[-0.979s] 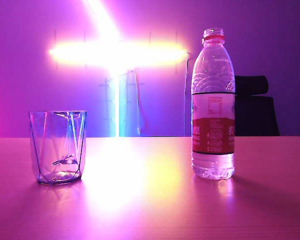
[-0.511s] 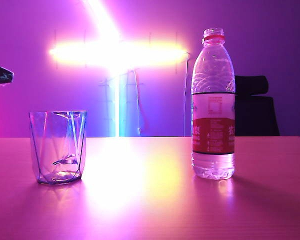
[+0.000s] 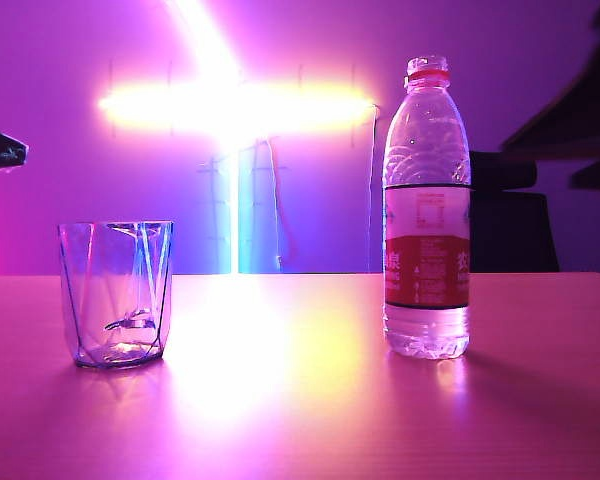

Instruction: Pick up the mineral water bottle on the table and pour water into the mug until it's half full.

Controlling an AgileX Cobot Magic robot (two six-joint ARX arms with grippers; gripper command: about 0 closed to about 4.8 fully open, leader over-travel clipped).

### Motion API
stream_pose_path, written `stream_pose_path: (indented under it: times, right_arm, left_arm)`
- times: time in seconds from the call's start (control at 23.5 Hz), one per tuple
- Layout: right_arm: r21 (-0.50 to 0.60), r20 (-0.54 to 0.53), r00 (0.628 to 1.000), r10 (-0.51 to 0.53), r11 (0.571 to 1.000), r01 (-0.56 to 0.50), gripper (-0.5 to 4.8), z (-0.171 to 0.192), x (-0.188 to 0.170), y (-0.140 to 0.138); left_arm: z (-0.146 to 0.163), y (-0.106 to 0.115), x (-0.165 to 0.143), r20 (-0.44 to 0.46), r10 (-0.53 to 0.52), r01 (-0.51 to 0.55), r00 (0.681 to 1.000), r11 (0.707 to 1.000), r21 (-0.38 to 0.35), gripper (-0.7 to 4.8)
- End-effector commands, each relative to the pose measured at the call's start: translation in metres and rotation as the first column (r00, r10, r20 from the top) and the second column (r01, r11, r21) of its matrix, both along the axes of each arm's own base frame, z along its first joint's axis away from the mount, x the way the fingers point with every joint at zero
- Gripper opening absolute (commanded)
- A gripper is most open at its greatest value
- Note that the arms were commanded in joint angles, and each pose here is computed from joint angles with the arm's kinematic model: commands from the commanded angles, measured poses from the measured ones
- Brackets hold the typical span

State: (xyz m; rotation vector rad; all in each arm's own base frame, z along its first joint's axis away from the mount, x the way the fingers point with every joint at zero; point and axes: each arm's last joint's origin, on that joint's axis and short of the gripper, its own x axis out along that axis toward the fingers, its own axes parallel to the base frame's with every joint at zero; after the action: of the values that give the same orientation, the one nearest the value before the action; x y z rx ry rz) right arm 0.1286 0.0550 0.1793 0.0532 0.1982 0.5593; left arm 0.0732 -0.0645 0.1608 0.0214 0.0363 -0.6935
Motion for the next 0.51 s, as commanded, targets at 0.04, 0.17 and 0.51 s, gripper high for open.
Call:
stream_pose_path:
  times: [0.04,0.17,0.51]
  right_arm:
    - [0.0,0.106,0.994,0.027,1.0,-0.027,4.79,0.004,0.016,0.007]
    - [0.004,0.117,0.993,0.029,1.0,-0.029,4.79,-0.007,0.034,0.014]
    - [0.06,0.121,0.99,0.07,0.995,-0.078,4.79,-0.041,0.068,0.029]
  left_arm:
    - [0.002,0.0,0.0,0.009,0.0,0.0,1.0,1.0,-0.012,-0.02]
    - [0.002,0.0,0.0,0.009,0.0,0.0,1.0,1.0,-0.012,-0.02]
    - [0.002,0.0,0.0,0.009,0.0,0.0,1.0,1.0,-0.012,-0.02]
